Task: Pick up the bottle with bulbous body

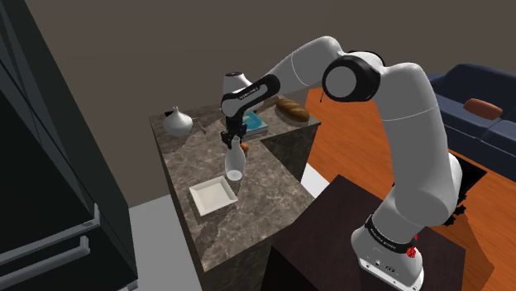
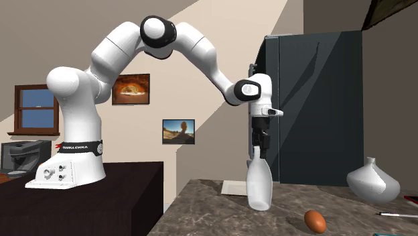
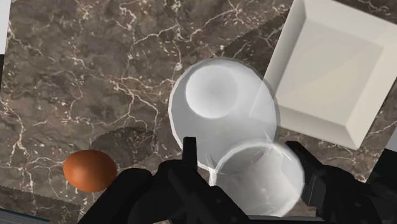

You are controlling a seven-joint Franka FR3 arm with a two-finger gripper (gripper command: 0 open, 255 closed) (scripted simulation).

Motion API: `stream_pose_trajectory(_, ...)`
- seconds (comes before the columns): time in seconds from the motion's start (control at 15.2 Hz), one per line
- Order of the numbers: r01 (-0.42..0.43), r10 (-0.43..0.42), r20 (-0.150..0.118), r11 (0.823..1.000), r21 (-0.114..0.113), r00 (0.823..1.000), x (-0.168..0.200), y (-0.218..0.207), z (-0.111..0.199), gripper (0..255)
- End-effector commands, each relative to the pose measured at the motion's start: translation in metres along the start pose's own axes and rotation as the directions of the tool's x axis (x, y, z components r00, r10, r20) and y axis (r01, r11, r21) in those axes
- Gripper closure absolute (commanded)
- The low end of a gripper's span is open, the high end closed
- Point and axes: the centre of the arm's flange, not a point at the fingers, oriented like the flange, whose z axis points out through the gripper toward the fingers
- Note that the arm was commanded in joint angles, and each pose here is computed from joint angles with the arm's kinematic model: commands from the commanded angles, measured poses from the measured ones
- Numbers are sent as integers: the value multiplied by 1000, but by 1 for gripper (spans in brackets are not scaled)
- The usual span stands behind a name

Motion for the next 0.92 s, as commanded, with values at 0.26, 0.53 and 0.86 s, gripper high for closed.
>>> stream_pose_trajectory(0.26,0,0,0,1000,0,1000,1,0,2,255)
stream_pose_trajectory(0.53,0,0,0,1000,0,1000,0,1,1,255)
stream_pose_trajectory(0.86,0,0,0,1000,0,1000,-1,1,-25,255)
